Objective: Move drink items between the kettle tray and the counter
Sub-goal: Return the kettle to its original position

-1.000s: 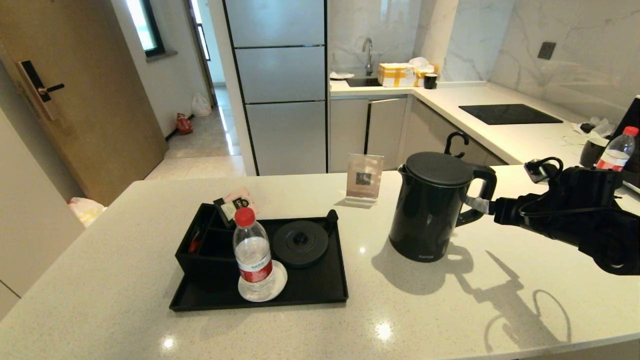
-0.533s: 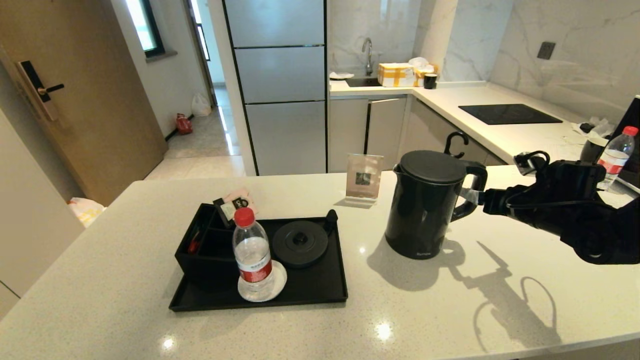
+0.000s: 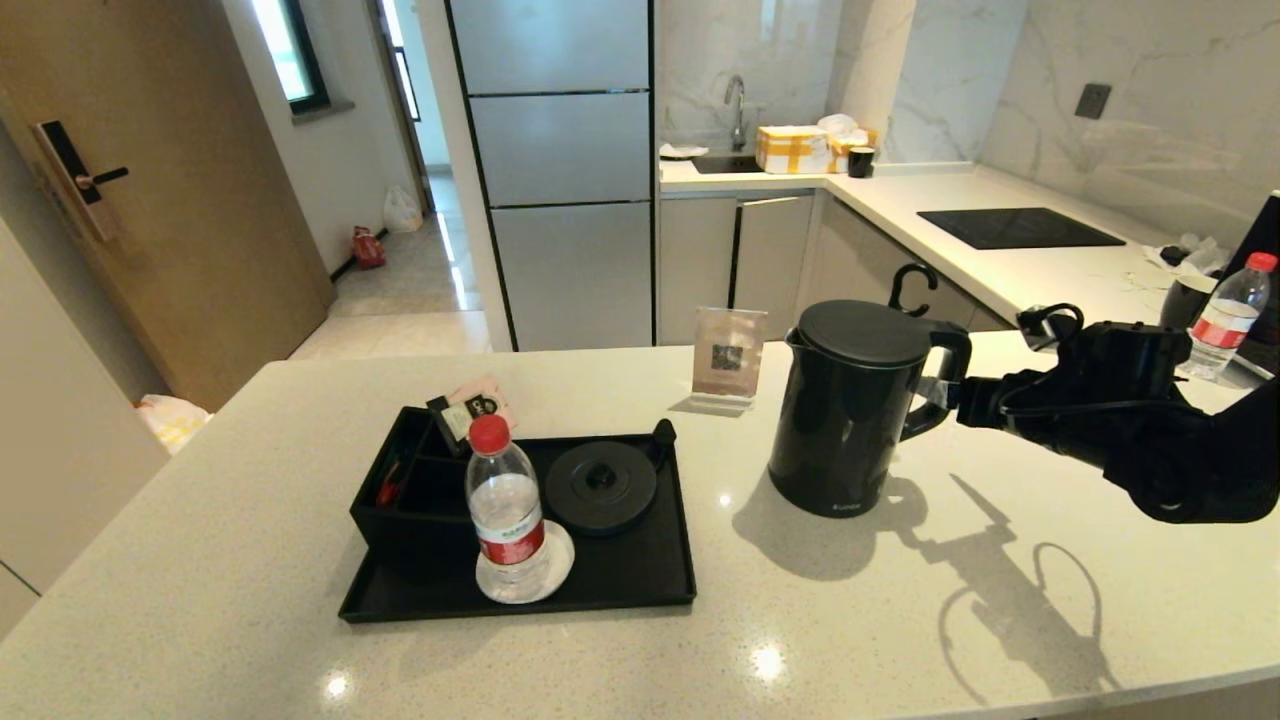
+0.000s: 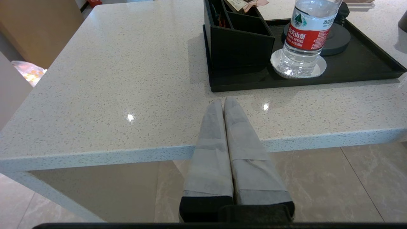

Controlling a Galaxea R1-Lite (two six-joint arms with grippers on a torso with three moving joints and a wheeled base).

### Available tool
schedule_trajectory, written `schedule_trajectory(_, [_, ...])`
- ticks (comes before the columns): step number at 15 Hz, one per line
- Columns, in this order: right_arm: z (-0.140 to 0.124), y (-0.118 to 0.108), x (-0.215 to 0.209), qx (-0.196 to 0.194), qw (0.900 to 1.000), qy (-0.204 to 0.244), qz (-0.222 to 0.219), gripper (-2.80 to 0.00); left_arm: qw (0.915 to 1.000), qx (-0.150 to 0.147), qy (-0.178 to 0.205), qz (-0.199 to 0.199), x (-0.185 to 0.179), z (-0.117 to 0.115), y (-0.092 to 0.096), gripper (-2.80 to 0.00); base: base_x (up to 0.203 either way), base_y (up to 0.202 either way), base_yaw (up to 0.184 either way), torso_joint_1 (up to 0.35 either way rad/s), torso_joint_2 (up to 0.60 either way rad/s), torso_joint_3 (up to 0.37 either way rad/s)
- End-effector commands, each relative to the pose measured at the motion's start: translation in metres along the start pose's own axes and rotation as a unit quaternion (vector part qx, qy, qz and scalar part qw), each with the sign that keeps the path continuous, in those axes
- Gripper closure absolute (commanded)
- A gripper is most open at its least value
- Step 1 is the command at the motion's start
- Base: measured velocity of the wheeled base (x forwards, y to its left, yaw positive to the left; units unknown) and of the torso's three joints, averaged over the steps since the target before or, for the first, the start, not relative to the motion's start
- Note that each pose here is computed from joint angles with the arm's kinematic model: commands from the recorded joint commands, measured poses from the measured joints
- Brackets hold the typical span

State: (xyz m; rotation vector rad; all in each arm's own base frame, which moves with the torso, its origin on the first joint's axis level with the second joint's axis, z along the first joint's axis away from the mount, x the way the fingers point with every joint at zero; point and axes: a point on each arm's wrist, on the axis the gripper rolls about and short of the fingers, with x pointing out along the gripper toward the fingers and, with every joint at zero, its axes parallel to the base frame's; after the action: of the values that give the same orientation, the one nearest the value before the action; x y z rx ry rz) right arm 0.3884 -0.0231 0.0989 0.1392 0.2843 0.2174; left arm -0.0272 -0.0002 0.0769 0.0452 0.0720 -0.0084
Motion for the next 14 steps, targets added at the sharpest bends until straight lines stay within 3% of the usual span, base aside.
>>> schedule_trajectory(1, [-0.0004,-0.0003,0.0012,0.000,1.000,-0.001,0.001,-2.80,1.0000,0.000,0.001,0.000,0.0001,-0.0003,0.0000,0.00,0.000,0.000,0.000,0.000,0.00,0.000])
schedule_trajectory(14, [-0.0037,0.0037,0.0034,0.000,1.000,0.004,0.006,-2.80,1.0000,0.000,0.001,0.000,0.0001,-0.0003,0.0000,0.00,0.000,0.000,0.000,0.000,0.00,0.000])
